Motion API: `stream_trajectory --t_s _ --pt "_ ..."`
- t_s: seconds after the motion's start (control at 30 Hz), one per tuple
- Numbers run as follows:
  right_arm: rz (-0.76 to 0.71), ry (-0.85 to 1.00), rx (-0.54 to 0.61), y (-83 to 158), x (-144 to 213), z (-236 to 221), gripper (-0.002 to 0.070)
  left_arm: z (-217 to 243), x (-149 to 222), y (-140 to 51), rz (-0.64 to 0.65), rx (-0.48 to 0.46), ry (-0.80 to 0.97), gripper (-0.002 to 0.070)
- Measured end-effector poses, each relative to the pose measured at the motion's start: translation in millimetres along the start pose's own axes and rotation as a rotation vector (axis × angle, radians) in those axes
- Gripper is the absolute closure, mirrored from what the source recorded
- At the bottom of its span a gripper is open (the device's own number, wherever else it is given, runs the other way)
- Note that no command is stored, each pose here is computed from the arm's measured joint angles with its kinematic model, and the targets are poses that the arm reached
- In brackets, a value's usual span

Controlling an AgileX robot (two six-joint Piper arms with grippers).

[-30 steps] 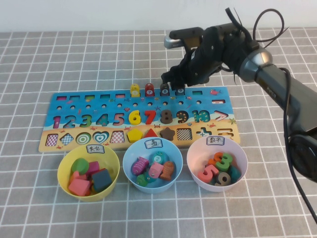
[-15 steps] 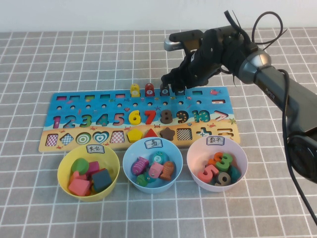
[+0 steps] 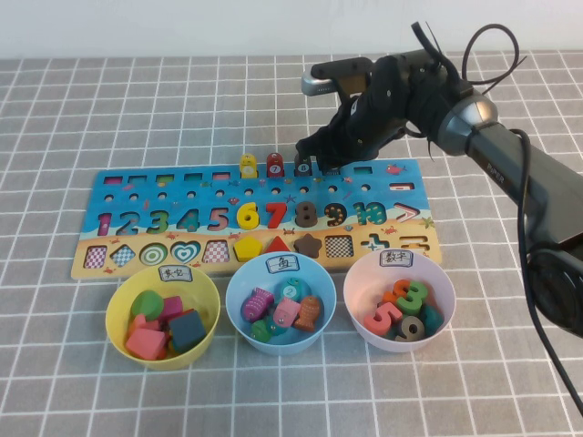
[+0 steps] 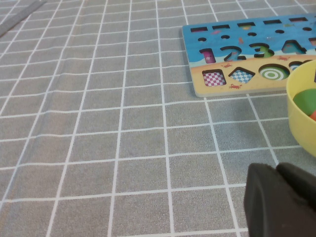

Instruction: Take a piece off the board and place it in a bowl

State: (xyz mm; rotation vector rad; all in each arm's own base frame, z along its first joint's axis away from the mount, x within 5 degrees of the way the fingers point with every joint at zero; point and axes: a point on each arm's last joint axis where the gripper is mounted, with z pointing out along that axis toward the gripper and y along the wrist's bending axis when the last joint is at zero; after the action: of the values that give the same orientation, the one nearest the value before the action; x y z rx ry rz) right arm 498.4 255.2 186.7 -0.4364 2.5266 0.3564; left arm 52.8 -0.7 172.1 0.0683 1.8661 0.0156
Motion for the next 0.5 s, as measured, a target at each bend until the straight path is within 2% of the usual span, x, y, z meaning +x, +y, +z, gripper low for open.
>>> stream_trajectory --t_s 0.3,0.5 --pt "0.001 0.004 -0.008 2 -4 -8 0.0463 0 0 0.0 -0.005 0.0 0.0 0.0675" --pt "-0.025 0.032 0.031 1 -7 -26 0.0463 0 0 0.0 -0.005 0.0 0.0 0.0676"
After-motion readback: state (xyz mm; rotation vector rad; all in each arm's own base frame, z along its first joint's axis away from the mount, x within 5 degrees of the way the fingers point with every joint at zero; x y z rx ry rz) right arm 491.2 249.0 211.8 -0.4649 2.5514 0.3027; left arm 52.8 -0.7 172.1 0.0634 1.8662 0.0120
